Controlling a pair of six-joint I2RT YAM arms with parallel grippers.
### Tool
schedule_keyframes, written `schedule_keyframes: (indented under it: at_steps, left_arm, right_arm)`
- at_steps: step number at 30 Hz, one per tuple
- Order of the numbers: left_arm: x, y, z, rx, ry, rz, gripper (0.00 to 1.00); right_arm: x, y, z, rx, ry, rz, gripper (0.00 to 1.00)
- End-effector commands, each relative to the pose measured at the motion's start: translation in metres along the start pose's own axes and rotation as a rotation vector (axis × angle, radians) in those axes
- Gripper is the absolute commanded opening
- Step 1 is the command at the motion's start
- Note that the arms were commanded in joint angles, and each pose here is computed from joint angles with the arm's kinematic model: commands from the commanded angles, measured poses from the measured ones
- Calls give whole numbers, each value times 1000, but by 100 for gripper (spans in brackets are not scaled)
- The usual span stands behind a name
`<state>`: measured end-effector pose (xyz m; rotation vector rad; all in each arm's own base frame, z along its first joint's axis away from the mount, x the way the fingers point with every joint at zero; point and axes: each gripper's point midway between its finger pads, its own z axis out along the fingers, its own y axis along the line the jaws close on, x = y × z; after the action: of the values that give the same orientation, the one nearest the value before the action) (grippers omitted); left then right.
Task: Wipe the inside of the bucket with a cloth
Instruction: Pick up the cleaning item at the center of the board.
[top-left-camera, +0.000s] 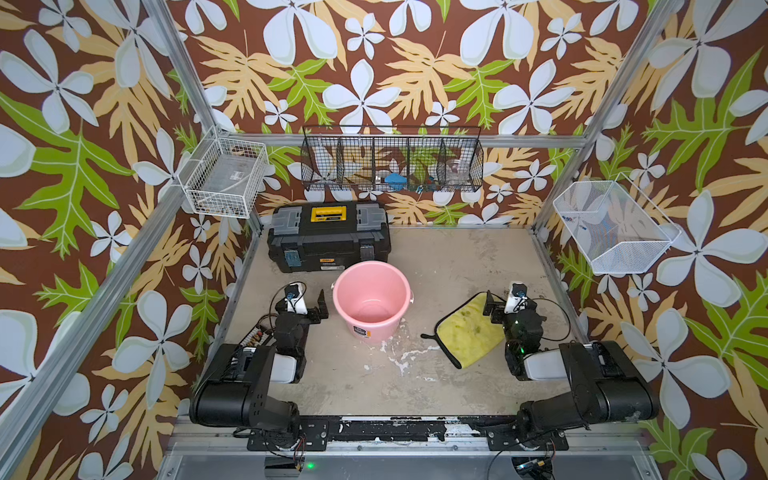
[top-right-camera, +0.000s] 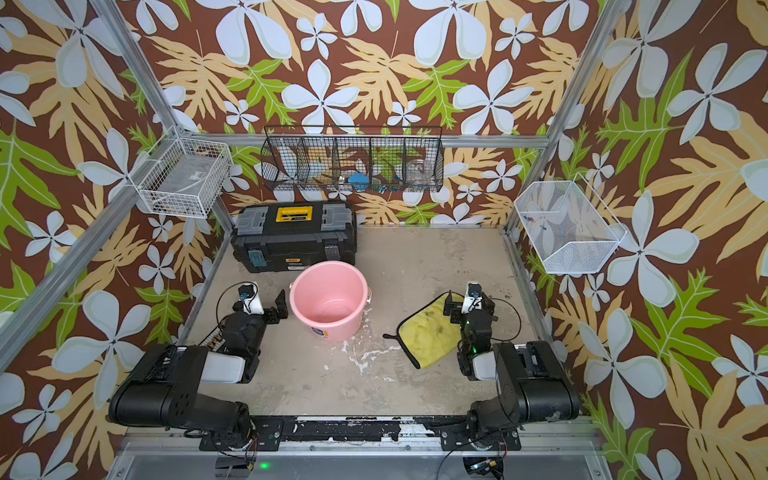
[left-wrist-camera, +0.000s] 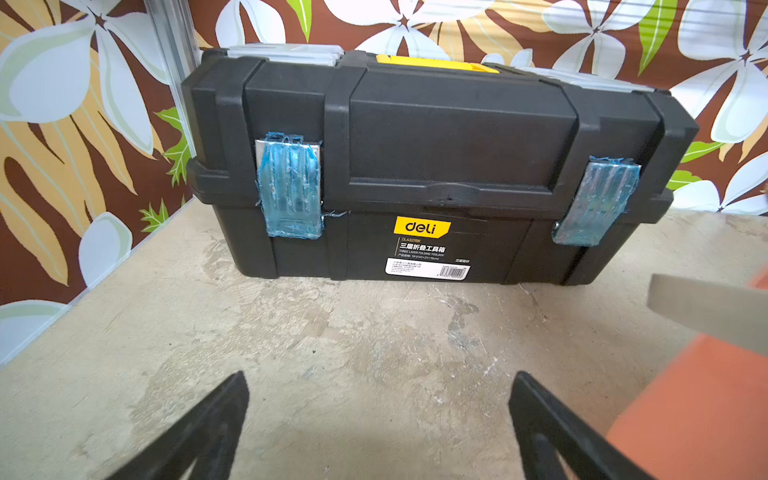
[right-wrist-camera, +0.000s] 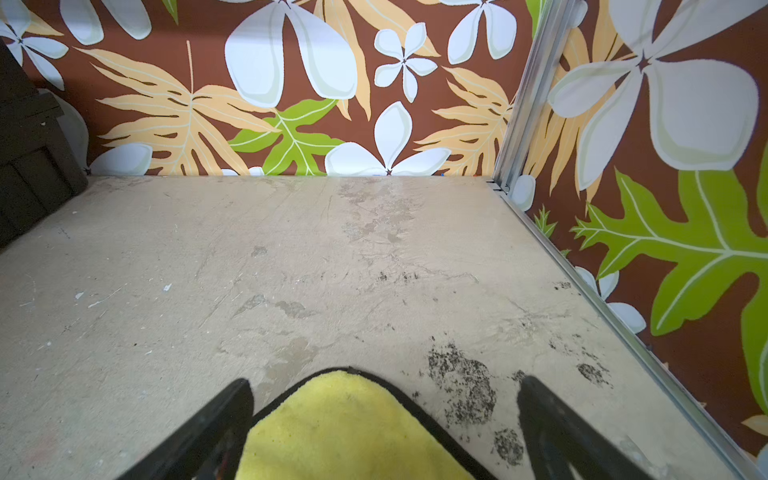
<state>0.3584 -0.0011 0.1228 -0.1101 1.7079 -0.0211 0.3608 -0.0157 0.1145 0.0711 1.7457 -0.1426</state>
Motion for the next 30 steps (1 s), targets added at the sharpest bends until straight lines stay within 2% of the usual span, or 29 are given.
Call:
schedule_keyframes:
  at_steps: [1, 21, 23, 25, 27, 30]
  left_arm:
    - [-9, -2, 0, 9, -37, 2, 100]
    - [-9, -2, 1, 10, -33, 3, 100]
    - [-9, -3, 0, 14, -32, 6, 100]
    - [-11, 3, 1, -20, -31, -8, 100]
    - [-15, 12, 1, -74, -32, -28, 100]
    - [-22, 18, 4, -115, -16, -39, 100]
  right_arm:
    - [-9, -1, 1, 4, -34, 1, 100]
    - [-9, -1, 0, 6, -34, 1, 100]
    - [-13, -24, -4, 134, -45, 62, 100]
    - [-14, -23, -3, 130, -32, 57, 100]
    - [-26, -31, -6, 174, -69, 68, 100]
    - [-46, -34, 10, 212, 22, 81, 100]
